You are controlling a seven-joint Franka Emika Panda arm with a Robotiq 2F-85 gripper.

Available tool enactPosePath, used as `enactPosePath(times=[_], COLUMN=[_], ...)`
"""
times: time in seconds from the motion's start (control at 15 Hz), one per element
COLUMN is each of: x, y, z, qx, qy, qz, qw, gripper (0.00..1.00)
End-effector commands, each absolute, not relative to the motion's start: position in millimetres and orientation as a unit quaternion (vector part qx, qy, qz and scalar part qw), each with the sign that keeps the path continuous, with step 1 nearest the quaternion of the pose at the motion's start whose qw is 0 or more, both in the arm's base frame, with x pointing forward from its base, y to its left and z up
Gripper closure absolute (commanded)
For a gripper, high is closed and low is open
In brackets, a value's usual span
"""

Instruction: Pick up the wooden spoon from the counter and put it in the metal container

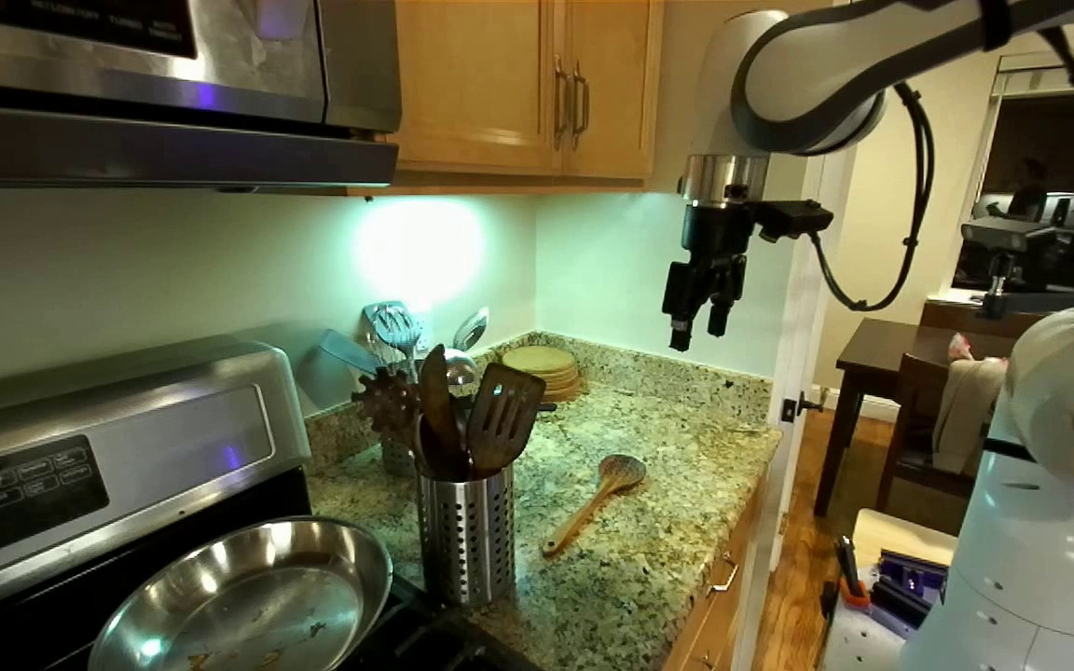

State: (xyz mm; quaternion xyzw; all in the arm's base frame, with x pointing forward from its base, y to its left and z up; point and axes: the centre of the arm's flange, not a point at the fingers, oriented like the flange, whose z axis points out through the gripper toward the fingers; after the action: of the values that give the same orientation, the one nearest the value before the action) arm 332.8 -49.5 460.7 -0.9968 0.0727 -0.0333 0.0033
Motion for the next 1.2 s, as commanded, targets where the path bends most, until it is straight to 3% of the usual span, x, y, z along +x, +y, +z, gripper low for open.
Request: enactPosePath(times=[0.0,0.2,0.27,1.13], x=[393,432,397,424], y=[-78,-80,-75,-103], z=[441,435,433,403], qx=[-0.997,-0.996,-0.996,-0.995], qy=[0.070,0.082,0.078,0.085], qz=[-0.042,-0.035,-0.041,-0.050], qw=[0.003,-0.005,0.002,-0.003], gripper=[0.00,0.00,0.00,0.00])
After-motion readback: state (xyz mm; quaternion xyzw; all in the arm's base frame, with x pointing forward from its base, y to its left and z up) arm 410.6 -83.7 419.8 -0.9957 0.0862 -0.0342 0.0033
